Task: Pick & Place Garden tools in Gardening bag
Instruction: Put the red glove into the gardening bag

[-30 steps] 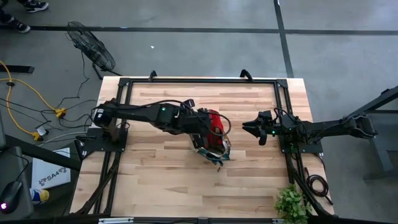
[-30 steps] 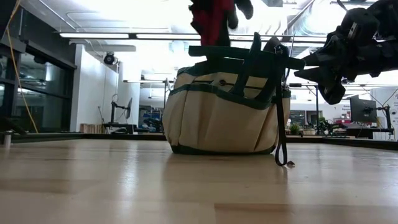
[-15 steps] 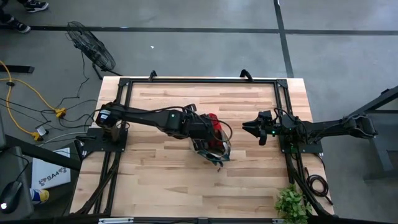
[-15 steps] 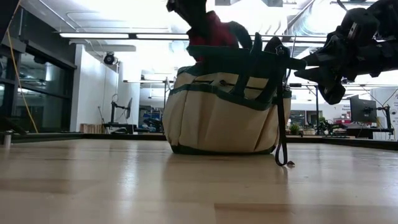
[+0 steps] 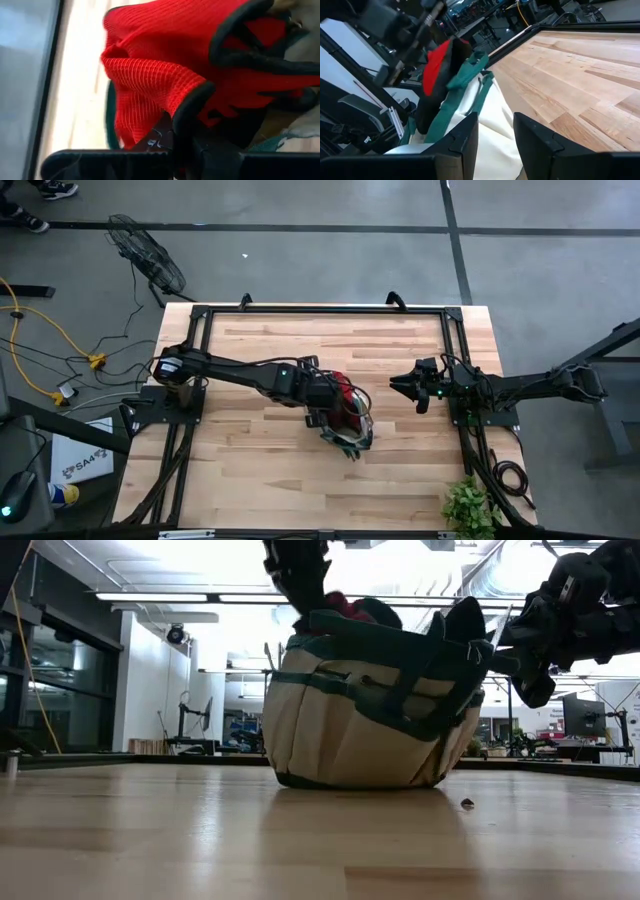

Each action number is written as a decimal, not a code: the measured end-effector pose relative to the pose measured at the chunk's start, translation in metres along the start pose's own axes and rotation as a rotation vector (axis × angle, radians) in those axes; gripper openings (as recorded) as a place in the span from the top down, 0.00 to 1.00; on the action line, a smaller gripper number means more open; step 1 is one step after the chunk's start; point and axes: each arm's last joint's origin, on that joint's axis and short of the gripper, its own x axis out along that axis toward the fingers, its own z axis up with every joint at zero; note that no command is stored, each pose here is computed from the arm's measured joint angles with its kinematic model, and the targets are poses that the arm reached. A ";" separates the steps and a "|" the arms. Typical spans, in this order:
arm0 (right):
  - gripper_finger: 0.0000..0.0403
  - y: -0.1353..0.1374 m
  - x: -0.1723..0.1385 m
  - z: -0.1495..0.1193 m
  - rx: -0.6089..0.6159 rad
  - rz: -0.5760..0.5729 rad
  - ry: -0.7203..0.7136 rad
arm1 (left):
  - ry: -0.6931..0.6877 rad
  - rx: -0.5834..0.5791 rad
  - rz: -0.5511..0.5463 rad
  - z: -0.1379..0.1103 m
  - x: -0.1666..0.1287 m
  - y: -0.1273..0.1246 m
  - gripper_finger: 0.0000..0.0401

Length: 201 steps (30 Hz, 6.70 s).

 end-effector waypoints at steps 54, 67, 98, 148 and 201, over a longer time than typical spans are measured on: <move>0.71 0.000 0.000 0.000 0.000 0.000 0.000 | -0.433 1.415 -0.645 -0.022 0.070 0.033 0.99; 0.71 0.000 0.000 0.000 0.000 -0.003 0.004 | -0.303 1.389 -0.642 -0.027 0.109 0.031 0.99; 0.71 -0.002 0.000 -0.002 -0.002 -0.015 0.022 | -0.210 1.361 -0.731 -0.039 0.146 0.025 0.99; 0.71 -0.002 0.000 -0.003 -0.002 -0.018 0.026 | 0.219 -0.303 -0.414 -0.031 0.141 0.089 0.94; 0.71 -0.003 0.000 -0.004 -0.004 -0.031 0.045 | 0.057 -0.231 -0.375 -0.020 0.085 0.109 0.44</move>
